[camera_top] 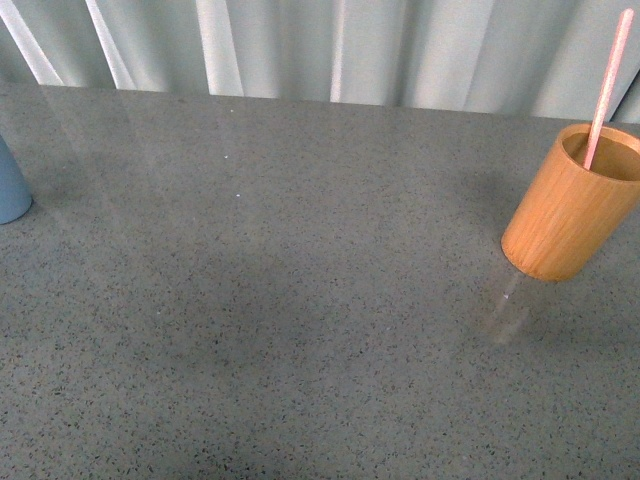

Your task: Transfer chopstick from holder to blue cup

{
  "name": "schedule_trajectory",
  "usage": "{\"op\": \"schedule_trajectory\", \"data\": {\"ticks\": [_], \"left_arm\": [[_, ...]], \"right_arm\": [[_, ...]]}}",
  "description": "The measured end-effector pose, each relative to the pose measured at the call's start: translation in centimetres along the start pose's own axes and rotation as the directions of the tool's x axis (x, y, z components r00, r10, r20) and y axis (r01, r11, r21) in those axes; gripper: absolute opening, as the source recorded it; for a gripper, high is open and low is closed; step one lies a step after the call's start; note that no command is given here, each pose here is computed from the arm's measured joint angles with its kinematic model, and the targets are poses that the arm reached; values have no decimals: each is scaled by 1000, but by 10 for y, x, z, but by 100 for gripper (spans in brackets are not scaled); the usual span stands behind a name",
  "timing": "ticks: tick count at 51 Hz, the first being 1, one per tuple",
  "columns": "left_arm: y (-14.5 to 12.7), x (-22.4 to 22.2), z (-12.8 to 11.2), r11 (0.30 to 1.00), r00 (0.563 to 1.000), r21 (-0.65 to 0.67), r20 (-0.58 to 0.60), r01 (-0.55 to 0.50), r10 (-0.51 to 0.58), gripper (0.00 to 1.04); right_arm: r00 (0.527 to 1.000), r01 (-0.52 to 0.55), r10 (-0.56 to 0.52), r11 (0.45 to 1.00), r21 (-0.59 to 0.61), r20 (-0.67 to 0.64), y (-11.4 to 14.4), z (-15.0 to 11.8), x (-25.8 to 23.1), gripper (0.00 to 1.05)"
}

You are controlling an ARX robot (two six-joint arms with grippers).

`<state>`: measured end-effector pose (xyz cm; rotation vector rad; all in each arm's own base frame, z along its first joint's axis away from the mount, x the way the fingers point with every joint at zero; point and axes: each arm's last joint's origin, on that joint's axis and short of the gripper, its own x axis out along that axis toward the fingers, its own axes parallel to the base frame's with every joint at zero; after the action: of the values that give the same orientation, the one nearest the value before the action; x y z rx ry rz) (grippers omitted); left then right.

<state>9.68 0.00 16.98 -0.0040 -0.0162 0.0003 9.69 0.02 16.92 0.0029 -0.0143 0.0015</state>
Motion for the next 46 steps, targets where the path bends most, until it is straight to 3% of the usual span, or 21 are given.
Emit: {"op": "schedule_trajectory", "data": {"ticks": [46], "left_arm": [[0, 0, 0, 1000, 1000, 0, 0, 0, 0, 98]], "right_arm": [[1000, 0, 0, 1000, 0, 0, 0, 0, 0, 95]]}}
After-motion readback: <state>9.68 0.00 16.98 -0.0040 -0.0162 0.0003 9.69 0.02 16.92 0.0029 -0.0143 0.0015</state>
